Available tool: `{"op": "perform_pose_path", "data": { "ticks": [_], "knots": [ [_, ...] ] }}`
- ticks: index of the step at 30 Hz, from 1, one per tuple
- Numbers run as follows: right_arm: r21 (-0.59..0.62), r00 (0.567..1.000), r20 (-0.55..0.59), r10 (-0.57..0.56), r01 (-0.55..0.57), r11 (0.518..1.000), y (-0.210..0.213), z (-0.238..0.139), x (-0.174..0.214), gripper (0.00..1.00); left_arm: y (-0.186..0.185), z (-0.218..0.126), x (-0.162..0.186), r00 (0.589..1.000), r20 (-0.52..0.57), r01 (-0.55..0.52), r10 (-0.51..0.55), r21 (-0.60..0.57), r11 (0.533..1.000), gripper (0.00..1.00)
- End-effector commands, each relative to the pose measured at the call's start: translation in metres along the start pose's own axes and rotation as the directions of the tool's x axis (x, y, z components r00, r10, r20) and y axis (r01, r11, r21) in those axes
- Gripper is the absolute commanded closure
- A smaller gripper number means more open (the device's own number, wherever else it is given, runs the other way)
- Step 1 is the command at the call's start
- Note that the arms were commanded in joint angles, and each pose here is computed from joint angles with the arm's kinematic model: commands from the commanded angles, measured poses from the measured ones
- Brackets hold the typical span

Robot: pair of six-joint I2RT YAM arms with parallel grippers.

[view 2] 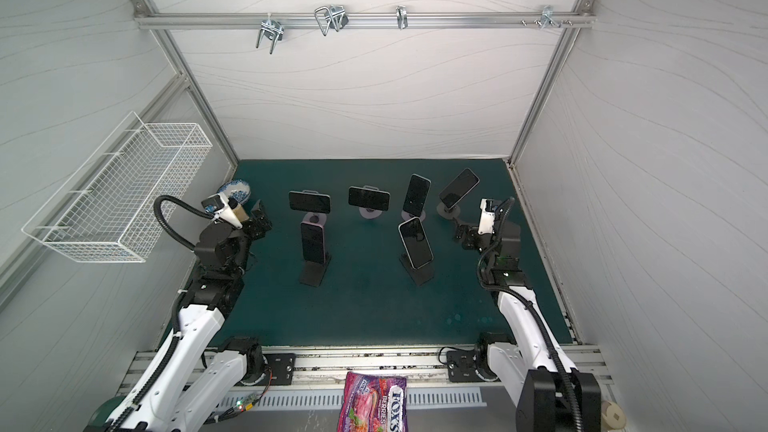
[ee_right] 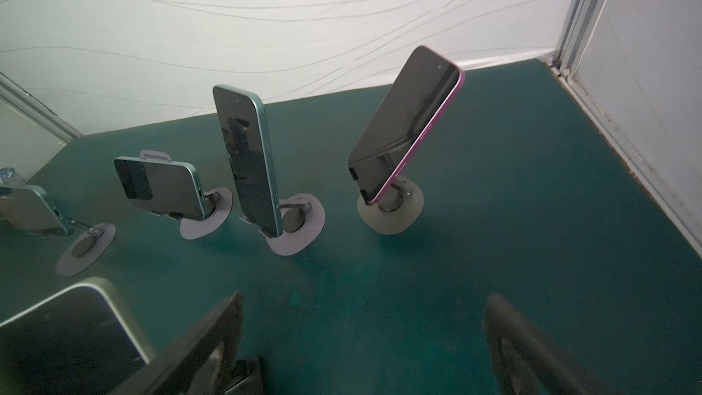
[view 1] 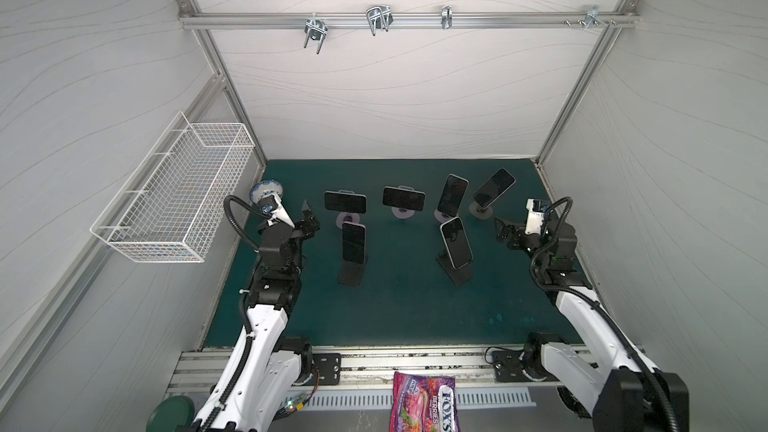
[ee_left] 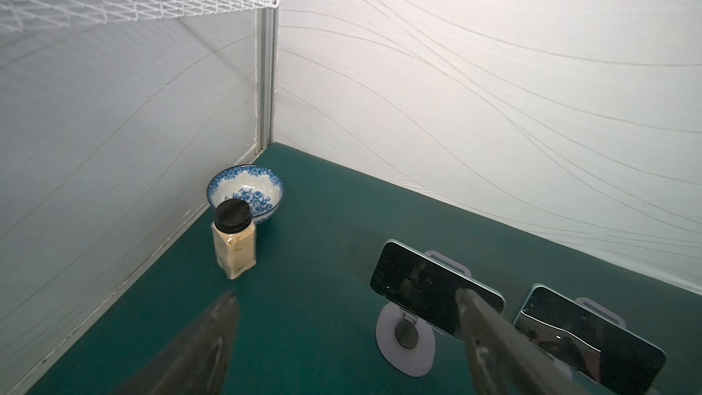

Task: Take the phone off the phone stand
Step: 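Raise both arms and reach forward toward the phones on black stands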

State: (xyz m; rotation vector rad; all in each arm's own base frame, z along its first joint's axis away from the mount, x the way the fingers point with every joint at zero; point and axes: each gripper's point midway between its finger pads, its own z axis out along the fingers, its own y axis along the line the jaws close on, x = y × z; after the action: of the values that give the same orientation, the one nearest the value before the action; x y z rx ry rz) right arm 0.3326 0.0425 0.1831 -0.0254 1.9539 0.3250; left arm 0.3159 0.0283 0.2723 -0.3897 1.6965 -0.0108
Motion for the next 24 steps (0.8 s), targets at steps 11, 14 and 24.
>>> {"op": "perform_pose_path", "data": {
  "ticks": [11,14,24],
  "knots": [
    [-0.151,0.984,-0.174,0.036,-0.063,0.987,0.034,-0.008,-0.002,0.01,-0.051,-0.043,0.016,0.97,-0.232,-0.002,0.068,0.272,0.962,0.09],
    [-0.171,0.982,-0.179,0.058,-0.09,0.981,0.041,-0.017,-0.008,0.01,-0.065,-0.055,0.016,0.961,-0.26,0.009,0.092,0.363,0.932,0.09],
    [-0.284,0.959,-0.242,0.148,-0.216,0.934,0.082,-0.055,-0.029,0.01,-0.108,-0.086,0.013,0.948,-0.259,0.009,0.188,0.609,0.793,0.11]
  ]
}}
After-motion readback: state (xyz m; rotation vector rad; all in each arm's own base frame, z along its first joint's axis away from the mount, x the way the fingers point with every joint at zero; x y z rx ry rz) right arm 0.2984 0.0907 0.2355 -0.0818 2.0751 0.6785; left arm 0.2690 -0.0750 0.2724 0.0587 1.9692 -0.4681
